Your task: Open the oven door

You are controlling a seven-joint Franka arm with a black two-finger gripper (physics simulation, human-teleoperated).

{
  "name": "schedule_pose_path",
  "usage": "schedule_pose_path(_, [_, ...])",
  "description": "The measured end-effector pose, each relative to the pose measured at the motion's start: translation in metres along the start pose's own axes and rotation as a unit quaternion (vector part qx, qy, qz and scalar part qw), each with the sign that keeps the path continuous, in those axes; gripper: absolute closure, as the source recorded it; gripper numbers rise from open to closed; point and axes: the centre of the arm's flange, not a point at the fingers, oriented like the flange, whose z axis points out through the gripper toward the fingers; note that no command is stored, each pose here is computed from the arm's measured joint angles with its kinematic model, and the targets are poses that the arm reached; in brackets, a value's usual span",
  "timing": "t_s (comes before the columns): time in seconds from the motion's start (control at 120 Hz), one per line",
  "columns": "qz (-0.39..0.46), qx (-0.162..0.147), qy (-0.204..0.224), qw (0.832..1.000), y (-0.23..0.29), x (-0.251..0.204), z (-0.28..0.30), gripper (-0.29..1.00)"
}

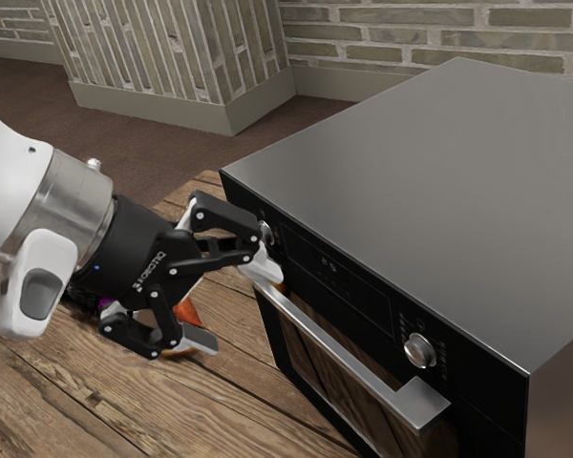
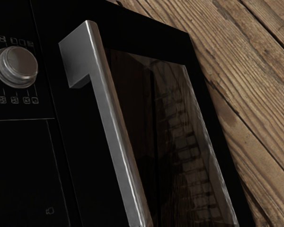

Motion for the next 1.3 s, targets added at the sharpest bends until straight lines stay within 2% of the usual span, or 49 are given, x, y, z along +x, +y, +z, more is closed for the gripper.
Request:
schedule_pose_path(0.575, [0.019,-0.034,0.007,0.999,0.008,-0.012,0.055,0.0])
schedule_pose_path(1.3, [0.023,-0.055,0.014,0.998,0.009,-0.013,0.092,0.0])
